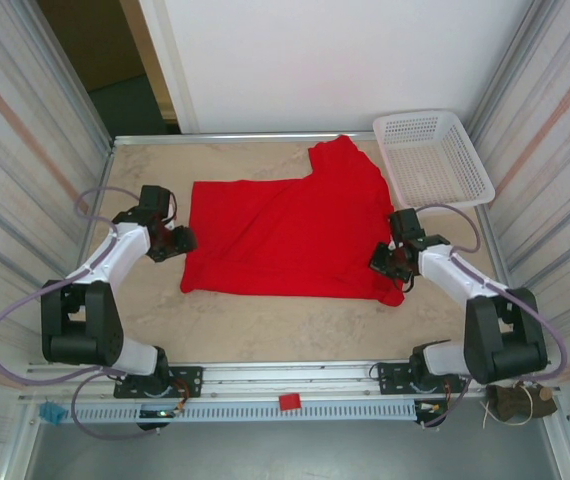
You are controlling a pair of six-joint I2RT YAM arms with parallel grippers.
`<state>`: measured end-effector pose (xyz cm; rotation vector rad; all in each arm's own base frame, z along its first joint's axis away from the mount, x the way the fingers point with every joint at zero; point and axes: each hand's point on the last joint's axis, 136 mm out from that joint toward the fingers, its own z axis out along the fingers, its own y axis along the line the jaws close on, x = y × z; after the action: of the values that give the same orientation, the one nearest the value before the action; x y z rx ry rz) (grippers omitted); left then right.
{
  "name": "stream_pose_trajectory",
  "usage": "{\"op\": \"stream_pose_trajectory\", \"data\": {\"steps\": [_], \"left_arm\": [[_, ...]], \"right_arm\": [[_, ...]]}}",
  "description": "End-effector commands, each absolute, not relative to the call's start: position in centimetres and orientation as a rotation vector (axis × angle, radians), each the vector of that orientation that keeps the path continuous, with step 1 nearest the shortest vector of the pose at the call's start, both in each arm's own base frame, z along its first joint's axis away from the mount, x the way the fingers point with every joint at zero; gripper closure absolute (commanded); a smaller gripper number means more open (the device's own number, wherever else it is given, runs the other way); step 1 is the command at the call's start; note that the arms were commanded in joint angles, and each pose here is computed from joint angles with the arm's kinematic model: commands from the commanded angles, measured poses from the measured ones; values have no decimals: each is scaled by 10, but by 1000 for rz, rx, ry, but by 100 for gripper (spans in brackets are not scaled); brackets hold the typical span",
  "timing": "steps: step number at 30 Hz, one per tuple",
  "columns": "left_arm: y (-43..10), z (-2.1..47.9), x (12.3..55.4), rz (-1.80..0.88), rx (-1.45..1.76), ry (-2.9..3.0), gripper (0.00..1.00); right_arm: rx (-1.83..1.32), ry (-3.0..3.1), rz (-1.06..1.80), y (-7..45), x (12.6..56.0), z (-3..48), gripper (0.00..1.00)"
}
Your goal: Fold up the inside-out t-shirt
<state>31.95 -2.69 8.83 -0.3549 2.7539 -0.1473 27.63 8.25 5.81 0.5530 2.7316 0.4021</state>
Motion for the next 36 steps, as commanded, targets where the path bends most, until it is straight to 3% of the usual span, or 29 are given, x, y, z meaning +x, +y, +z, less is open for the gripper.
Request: {"op": "stream_pose_trajectory", "data": {"steps": [1,7,15,20,21,22,23,24,28,36], "left_arm": [[-26,106,325,-156,-341,2714,42],[-28,104,327,-166,-346,2721,42],[-32,103,332,-179,-340,2728,42],[-32,105,334,-174,-341,2726,42],[-33,105,335,-172,-340,2728,42],[-32,105,336,-169,-341,2727,42],[-31,105,337,-163,-348,2725,42],[-31,106,337,-159,-349,2725,42],[-28,106,337,-139,-364,2727,42],[-21,89,308,-96,-474,2749,42]], "right_arm": [[511,2655,469,89,286,94,100],[505,2599,534,103,326,116,100],[549,2577,519,110,406,111,100],[609,2576,464,97,431,103,100],[605,2576,484,97,433,104,90],[597,2574,494,98,432,106,71],[589,2567,486,96,429,110,59],[577,2556,473,94,424,116,54],[586,2548,405,76,391,125,51],[609,2607,329,63,277,107,51]]}}
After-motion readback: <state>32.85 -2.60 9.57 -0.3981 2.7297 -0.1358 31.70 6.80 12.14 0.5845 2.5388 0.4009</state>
